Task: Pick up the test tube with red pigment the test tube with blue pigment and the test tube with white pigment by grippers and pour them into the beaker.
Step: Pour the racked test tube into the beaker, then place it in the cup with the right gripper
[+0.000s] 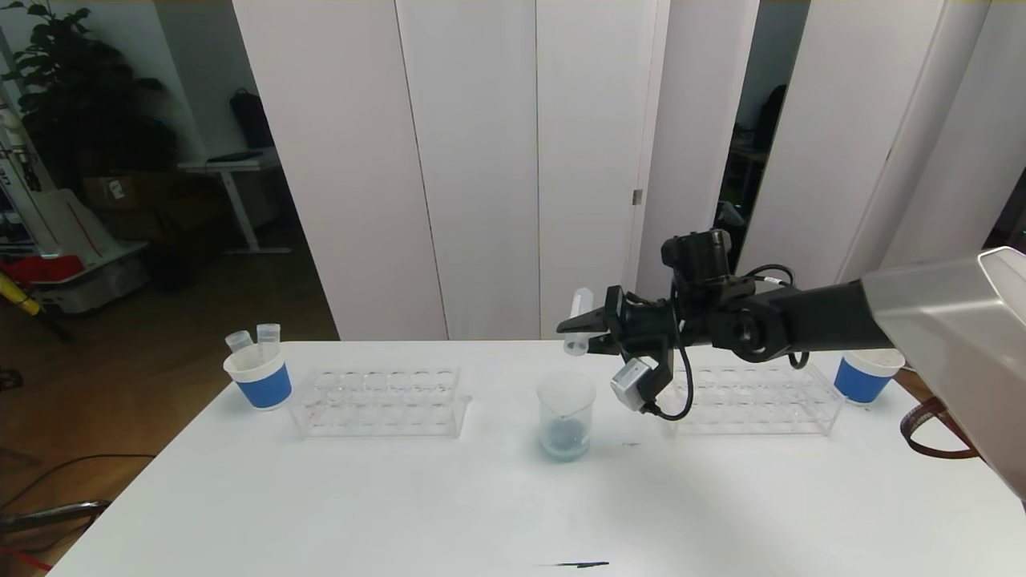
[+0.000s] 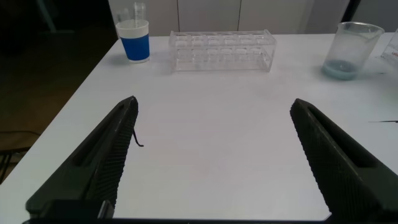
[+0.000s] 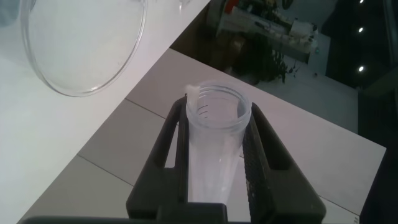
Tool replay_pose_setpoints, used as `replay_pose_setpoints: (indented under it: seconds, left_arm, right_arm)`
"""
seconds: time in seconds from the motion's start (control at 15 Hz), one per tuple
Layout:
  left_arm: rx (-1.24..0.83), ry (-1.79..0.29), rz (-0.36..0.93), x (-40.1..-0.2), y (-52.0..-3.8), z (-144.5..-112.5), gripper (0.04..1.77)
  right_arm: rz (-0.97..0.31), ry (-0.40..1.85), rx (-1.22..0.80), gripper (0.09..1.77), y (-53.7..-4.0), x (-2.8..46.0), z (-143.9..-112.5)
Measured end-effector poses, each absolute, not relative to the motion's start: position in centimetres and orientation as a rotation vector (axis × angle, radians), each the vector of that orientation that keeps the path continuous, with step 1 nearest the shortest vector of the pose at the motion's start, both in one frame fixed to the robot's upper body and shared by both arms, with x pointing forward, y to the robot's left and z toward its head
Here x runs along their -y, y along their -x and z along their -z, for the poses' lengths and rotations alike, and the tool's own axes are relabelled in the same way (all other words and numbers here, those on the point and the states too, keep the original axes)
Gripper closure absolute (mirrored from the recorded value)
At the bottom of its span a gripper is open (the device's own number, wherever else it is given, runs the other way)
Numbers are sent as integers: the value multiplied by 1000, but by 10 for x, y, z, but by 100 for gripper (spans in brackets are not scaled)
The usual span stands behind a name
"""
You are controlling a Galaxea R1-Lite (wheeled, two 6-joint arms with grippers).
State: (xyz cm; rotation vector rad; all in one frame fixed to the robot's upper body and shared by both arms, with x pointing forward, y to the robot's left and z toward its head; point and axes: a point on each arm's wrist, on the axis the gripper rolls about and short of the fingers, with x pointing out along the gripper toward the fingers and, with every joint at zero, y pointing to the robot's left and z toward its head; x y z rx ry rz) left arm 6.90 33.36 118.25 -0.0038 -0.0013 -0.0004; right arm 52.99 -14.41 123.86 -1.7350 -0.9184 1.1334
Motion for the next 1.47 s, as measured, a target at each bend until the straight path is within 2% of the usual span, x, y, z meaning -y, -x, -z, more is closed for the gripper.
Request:
replay_pose_setpoints:
  seconds: [0.33, 0.87, 1.2, 1.47]
  left_arm:
    - [1, 4, 0, -334, -69, -1182, 6]
    - [2, 4, 0, -334, -69, -1183, 6]
    - [1, 4, 0, -334, -69, -1182, 6]
    - [1, 4, 0, -334, -69, -1182, 6]
  right_arm:
    - [-1161, 1712, 877, 128, -531, 149, -1242]
    - [-1240, 1506, 824, 128, -525, 135, -1242]
    - [-1140, 1269, 826, 128, -531, 131, -1270]
    - [-1030, 1307, 761, 128, -532, 145, -1288]
